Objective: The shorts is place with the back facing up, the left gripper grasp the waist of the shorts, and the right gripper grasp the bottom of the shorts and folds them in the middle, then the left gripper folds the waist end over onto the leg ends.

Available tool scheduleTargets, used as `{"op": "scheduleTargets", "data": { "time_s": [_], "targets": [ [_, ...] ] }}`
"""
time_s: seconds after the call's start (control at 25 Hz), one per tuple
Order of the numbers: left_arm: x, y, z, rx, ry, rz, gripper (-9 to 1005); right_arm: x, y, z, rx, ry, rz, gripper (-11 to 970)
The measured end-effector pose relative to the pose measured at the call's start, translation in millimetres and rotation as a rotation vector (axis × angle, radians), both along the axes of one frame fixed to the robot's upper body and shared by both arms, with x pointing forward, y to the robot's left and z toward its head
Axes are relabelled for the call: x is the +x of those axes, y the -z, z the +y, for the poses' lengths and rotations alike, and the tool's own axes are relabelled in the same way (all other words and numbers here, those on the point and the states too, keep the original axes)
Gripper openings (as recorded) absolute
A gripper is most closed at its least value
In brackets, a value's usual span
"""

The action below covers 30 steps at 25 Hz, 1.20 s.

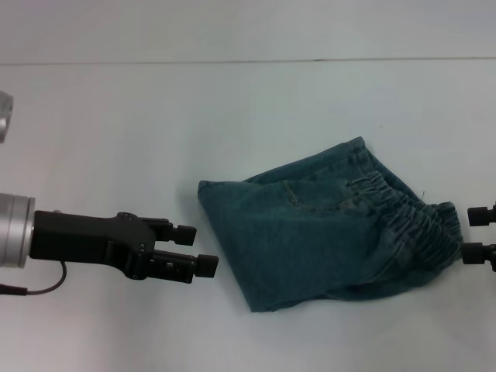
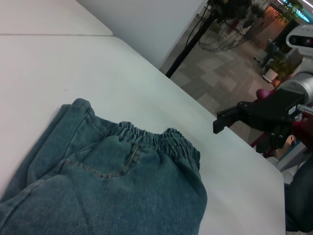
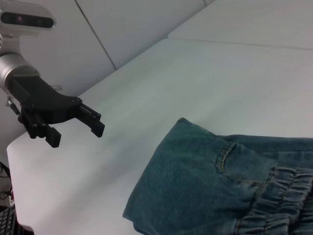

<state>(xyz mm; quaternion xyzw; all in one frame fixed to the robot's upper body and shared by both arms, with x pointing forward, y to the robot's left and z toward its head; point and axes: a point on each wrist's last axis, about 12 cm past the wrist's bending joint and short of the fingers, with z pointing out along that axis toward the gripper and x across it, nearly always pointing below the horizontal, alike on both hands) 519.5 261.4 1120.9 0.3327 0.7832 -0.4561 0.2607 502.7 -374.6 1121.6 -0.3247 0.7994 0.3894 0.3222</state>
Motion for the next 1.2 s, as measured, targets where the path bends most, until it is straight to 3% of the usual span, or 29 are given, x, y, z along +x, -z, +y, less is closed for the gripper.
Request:
{"op": "scheduleTargets", "data": {
  "time_s": [1.04,1.2],
  "targets": [
    [2.4,0.1,-0.2,0.02,0.005,0.017,862,9.4,1.8,8.3,-0.032,-0.012,-0.001,956],
    [6.3,1.6,-10.3,0.01,0.038,0.033,862,15.2,4.8,18.9,-0.022,-0.011,-0.021,956]
  ]
}}
